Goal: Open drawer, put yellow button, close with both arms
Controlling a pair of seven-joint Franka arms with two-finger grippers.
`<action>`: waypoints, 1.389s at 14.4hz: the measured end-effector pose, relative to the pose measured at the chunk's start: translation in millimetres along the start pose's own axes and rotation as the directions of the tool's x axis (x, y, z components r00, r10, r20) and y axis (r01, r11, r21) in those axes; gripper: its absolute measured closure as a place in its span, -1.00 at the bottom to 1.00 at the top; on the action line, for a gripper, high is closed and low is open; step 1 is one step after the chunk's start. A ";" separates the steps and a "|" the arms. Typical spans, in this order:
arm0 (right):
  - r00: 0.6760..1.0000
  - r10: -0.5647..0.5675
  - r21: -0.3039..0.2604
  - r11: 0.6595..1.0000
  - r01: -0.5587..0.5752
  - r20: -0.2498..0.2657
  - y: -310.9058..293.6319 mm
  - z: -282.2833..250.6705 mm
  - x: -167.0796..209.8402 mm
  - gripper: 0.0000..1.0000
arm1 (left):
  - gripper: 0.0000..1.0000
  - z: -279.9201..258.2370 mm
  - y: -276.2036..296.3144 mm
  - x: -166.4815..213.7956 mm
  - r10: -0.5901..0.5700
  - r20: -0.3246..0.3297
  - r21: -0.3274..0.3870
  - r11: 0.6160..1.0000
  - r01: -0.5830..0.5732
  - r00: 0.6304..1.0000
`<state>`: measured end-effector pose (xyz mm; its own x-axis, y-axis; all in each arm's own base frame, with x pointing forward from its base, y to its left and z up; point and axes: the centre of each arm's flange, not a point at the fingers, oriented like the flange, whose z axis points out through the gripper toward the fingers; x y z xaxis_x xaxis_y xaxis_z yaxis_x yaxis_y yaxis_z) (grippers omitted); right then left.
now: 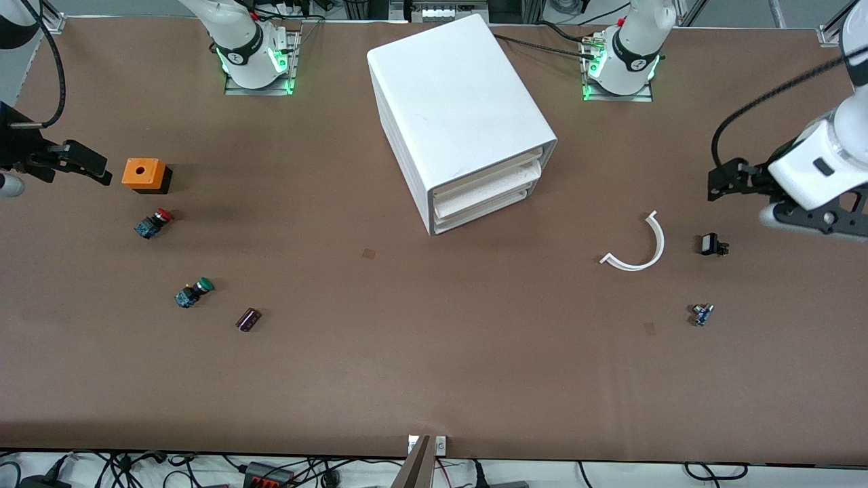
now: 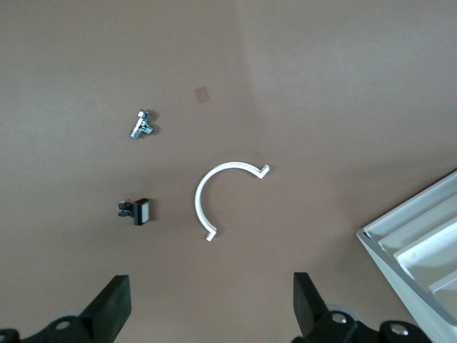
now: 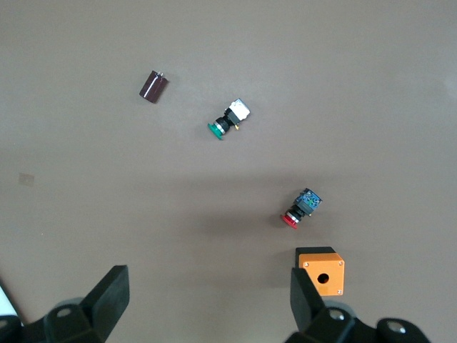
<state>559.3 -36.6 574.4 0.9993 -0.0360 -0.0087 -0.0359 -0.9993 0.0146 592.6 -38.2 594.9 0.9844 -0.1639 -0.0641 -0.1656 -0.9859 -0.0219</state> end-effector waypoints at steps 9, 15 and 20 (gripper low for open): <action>1.000 -0.001 0.000 1.000 0.001 0.004 -0.8 2.6 0.2 -1.00 | -1.00 4.1 -7.1 -44.0 -0.012 -0.053 -0.002 1.000 0.012 0.998; 1.000 -0.002 0.000 1.000 0.002 0.013 -0.9 9.3 -0.1 -1.00 | -1.00 4.4 -3.1 -44.3 -0.005 -0.047 -0.003 1.000 0.005 0.999; 1.000 -0.002 0.000 1.000 0.002 0.015 -0.9 12.3 1.2 -1.00 | -1.00 4.3 0.1 -44.8 0.001 -0.042 -0.004 1.000 -0.001 0.999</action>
<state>560.5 -36.0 562.1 0.9991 -0.0346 -0.0236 -0.0343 -0.9993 0.0144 548.2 -30.8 593.5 0.9859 -0.1660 -0.0218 -0.1664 -0.9859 -0.0183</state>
